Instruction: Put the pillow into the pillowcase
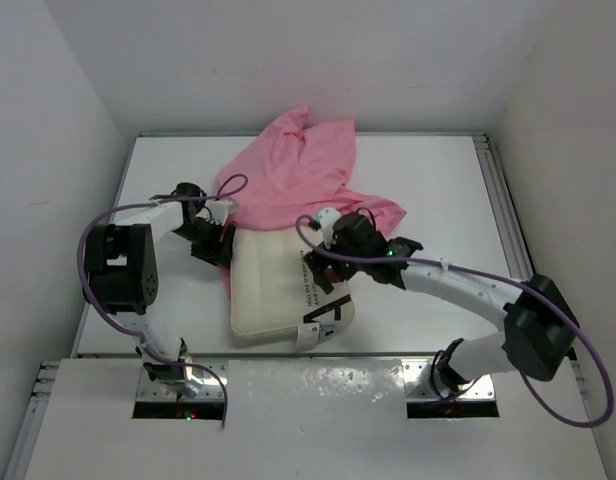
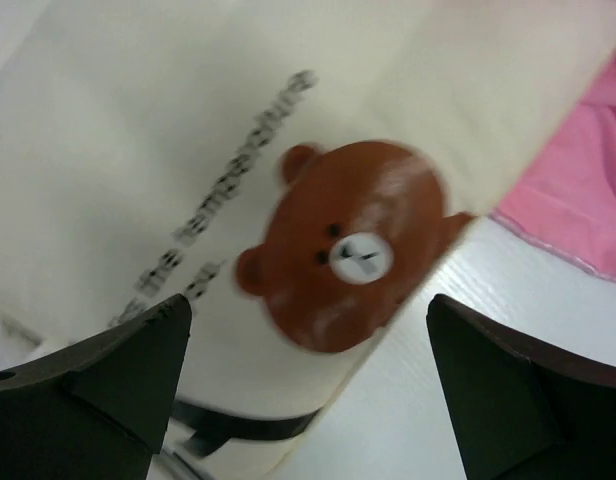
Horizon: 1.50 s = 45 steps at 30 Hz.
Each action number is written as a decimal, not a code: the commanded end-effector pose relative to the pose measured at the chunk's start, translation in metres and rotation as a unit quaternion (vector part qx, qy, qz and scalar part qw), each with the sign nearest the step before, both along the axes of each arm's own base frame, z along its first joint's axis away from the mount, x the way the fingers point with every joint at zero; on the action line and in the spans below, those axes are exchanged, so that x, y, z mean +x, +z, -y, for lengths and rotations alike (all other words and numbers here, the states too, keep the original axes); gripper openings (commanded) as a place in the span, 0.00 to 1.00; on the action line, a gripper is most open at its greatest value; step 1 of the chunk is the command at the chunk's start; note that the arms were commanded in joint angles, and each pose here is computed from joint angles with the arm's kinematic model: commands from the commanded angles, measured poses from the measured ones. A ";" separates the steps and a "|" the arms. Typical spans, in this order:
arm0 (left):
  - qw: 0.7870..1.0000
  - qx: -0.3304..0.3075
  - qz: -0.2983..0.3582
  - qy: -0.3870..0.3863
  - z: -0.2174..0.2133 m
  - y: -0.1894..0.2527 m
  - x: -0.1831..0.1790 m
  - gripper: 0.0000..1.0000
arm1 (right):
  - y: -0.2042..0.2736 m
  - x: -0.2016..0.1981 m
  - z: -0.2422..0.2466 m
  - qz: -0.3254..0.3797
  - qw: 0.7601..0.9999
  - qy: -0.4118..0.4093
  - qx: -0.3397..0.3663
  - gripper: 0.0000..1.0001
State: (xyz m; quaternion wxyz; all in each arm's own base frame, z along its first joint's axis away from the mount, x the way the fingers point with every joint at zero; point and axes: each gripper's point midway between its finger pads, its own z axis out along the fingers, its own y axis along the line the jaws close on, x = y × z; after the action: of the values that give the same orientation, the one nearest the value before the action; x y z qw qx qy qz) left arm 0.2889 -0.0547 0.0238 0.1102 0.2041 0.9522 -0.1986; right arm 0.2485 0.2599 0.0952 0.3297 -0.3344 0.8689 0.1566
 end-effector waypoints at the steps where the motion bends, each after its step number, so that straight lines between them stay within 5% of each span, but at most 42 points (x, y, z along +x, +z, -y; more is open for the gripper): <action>1: 1.000 0.007 0.028 0.008 0.000 -0.003 0.014 0.52 | 0.029 -0.018 -0.023 0.113 0.987 0.113 0.009 0.99; 11: 0.987 0.076 0.139 -0.005 -0.016 0.074 0.048 0.31 | 0.015 -0.072 -0.034 0.190 0.913 0.361 -0.005 0.99; 14: 0.977 0.061 0.193 -0.061 0.004 0.113 0.058 0.39 | 0.011 -0.085 -0.040 0.219 0.887 0.408 -0.003 0.99; 18: 0.953 0.029 0.268 -0.137 0.055 0.139 0.072 0.66 | -0.002 -0.106 -0.052 0.209 0.859 0.466 -0.029 0.99; 22: 0.940 0.036 0.294 -0.172 0.084 0.119 0.088 0.75 | -0.005 -0.116 -0.073 0.242 0.838 0.488 -0.032 0.99; 27: 0.938 0.068 0.304 -0.151 0.102 0.087 0.118 0.79 | -0.018 -0.118 -0.105 0.285 0.840 0.461 -0.030 0.99; 29: 0.934 0.101 0.312 -0.140 0.098 0.078 0.127 0.78 | -0.036 -0.097 -0.103 0.296 0.867 0.396 -0.065 0.99; 31: 0.925 0.136 0.329 -0.133 0.092 0.070 0.136 0.71 | -0.038 -0.068 -0.097 0.333 0.890 0.300 -0.082 0.99; 32: 0.920 0.140 0.339 -0.138 0.096 0.068 0.138 0.59 | -0.026 -0.056 -0.100 0.362 0.894 0.256 -0.063 0.99; 34: 0.920 0.135 0.337 -0.147 0.102 0.066 0.134 0.37 | -0.036 -0.042 -0.085 0.377 0.894 0.221 -0.099 0.89; 35: 0.922 0.126 0.331 -0.156 0.109 0.068 0.128 0.08 | -0.038 -0.037 -0.079 0.382 0.892 0.208 -0.121 0.79; 36: 0.925 0.107 0.324 -0.168 0.118 0.070 0.122 0.00 | -0.043 -0.035 -0.075 0.379 0.891 0.209 -0.138 0.70; 38: 0.927 0.079 0.315 -0.189 0.133 0.085 0.107 0.00 | -0.052 -0.033 -0.073 0.368 0.887 0.224 -0.169 0.39; 39: 0.925 0.050 0.316 -0.205 0.145 0.094 0.099 0.00 | -0.051 -0.031 -0.074 0.369 0.886 0.223 -0.169 0.10; 40: 0.919 0.034 0.327 -0.220 0.154 0.113 0.087 0.00 | -0.045 -0.026 -0.072 0.378 0.887 0.209 -0.165 0.00; 45: 0.890 -0.017 0.333 -0.312 0.187 0.159 0.043 0.00 | 0.014 0.029 -0.073 0.449 0.875 0.117 -0.141 0.00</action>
State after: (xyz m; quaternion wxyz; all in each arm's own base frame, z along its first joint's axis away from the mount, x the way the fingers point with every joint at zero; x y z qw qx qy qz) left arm 0.3688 -0.2001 0.1265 0.3368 0.4858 0.8026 -0.0798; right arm 0.2228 0.3397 0.0529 0.5382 -0.6058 0.5850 -0.0342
